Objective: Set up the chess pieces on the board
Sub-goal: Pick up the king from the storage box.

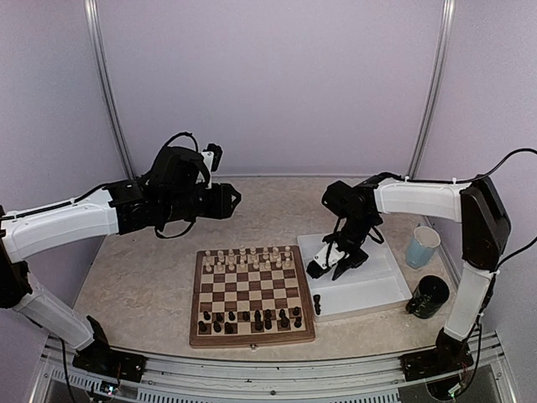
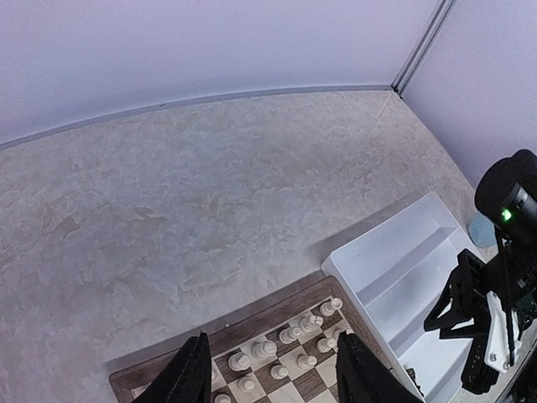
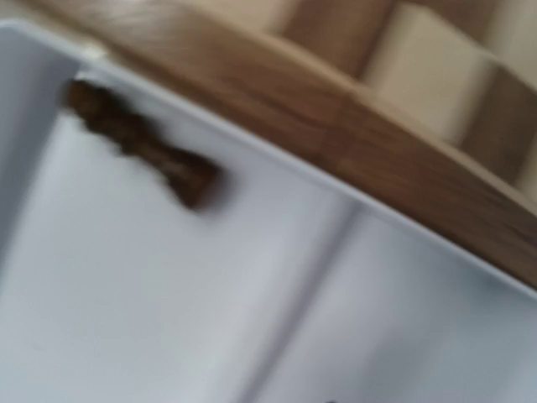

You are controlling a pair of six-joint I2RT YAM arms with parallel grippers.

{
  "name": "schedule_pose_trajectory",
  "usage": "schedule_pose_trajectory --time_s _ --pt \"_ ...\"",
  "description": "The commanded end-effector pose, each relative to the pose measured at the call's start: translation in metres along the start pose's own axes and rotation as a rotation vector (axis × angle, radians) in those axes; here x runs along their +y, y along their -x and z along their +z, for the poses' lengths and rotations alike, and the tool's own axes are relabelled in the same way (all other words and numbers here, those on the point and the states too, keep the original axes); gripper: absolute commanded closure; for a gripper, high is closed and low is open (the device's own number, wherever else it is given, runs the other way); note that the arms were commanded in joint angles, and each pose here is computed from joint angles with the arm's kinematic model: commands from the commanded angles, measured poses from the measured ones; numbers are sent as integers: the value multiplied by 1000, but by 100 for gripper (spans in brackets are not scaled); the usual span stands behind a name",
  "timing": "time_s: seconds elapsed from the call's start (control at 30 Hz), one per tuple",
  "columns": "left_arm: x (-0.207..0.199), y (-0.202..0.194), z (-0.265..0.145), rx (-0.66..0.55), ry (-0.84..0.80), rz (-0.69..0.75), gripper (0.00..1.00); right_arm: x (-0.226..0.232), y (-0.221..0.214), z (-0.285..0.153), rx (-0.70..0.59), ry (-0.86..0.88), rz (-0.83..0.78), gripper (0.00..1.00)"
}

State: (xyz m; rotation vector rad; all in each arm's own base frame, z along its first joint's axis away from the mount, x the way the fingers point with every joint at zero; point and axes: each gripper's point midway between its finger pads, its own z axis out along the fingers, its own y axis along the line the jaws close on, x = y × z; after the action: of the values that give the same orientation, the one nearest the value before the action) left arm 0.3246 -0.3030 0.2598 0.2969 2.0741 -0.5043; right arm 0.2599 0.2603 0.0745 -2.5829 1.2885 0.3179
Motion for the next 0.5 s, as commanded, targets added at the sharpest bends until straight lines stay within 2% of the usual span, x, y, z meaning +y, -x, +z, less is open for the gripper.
schedule_pose_trajectory --time_s 0.0,0.23,0.47 --pt "5 3 -6 -22 9 -16 49 32 28 -1 -14 92 -186 70" --pt "4 -2 -3 -9 0 -24 49 43 48 16 7 130 -251 69" --pt "5 -3 -6 -4 0 -30 49 47 39 42 75 115 -283 68"
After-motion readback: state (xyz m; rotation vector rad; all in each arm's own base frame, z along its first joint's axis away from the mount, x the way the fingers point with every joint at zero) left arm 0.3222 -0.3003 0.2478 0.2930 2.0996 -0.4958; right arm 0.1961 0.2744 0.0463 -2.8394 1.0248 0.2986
